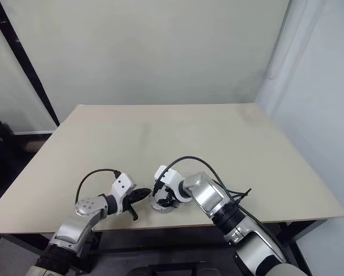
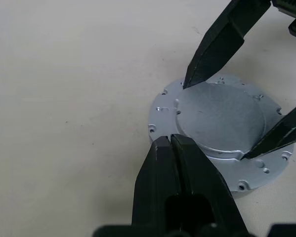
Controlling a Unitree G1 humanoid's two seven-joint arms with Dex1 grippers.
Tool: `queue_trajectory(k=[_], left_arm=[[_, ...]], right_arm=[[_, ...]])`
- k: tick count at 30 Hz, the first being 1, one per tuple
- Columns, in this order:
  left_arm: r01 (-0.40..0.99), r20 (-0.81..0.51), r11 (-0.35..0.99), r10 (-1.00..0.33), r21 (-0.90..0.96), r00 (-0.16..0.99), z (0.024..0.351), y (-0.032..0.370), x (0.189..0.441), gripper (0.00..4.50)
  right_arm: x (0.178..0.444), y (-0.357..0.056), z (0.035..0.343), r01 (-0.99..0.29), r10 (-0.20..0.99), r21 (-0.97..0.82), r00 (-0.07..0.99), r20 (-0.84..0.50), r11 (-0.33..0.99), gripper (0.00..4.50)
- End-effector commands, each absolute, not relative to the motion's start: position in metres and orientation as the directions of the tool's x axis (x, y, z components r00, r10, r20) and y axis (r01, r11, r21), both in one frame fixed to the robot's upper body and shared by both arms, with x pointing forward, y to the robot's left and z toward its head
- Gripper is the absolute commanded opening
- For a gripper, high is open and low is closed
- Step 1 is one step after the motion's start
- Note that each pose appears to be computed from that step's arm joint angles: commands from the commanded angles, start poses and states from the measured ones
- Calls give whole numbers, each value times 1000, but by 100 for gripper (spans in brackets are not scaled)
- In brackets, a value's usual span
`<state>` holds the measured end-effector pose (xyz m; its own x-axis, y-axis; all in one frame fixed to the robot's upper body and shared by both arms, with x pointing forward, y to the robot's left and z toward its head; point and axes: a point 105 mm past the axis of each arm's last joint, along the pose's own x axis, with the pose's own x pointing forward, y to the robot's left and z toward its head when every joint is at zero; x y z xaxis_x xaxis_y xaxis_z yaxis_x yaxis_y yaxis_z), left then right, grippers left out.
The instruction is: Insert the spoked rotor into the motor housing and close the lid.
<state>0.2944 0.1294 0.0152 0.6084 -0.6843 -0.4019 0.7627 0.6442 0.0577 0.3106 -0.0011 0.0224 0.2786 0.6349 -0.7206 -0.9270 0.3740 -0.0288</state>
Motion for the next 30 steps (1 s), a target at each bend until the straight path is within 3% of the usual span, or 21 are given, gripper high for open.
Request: queue_trajectory(k=[1,24,28,30], left_arm=[[769,-370,633,-695,92,616,26,126,300,0],[796,-446,601,-694,73,565,4,112,303,0],[799,-446,597,-697,73,562,5,111,303,0],[800,-447,595,-698,73,560,4,111,302,0]], right_arm=[[312,-12,10,-906,581,-14,284,-763,424,323],[308,-13,9,-925,578,-45,274,-769,378,323],[308,-11,13,-928,598,-33,266,-756,370,448],[308,-10,15,-930,610,-27,262,-748,367,448]])
